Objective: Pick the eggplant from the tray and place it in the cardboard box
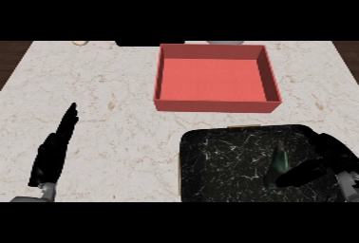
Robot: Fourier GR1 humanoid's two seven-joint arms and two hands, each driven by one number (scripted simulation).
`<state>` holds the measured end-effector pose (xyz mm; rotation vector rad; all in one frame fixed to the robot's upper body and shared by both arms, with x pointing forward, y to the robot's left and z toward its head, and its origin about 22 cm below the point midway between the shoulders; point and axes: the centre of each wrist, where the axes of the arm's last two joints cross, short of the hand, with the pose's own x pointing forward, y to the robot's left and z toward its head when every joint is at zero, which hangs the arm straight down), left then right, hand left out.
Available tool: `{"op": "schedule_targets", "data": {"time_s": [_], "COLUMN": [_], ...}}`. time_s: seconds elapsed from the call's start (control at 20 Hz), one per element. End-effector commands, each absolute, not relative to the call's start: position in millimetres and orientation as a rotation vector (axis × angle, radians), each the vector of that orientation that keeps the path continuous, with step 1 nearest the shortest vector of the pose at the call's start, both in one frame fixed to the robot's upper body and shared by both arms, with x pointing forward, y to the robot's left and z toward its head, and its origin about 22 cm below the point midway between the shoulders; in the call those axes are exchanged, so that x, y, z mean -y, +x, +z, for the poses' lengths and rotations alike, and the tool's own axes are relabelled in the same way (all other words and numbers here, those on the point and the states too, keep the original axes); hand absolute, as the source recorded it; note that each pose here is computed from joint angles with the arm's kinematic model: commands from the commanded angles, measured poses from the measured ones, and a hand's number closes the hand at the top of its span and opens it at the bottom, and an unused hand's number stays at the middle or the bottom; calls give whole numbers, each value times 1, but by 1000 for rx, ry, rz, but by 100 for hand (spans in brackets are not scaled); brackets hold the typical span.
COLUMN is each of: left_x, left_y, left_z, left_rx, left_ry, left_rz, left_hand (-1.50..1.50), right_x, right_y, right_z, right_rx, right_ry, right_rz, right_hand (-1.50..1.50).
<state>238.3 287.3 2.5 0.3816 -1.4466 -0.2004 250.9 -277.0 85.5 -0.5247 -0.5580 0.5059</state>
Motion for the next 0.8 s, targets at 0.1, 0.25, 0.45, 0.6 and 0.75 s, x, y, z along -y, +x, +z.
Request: {"op": "schedule_targets", "data": {"time_s": [0.1,0.25,0.45,0.6,0.75], "left_x": [-297,-279,-291,-284,-277], "left_y": [232,246,243,247,241], "left_z": [12,1,7,14,10], "left_rx": [1441,1437,1438,1447,1453], "left_ry": [388,367,380,377,375], "left_rz": [-210,-206,-200,-197,-207], "left_hand": [0,0,0,0,0], "right_x": [272,251,256,248,236], "right_y": [254,247,253,250,250], "right_z": [82,89,65,58,51], "right_rx": [457,459,443,427,450], "right_ry": [-558,-548,-564,-551,-554], "right_rz": [467,468,459,460,444], "right_hand": [-150,-150,-150,-150,-150]}}
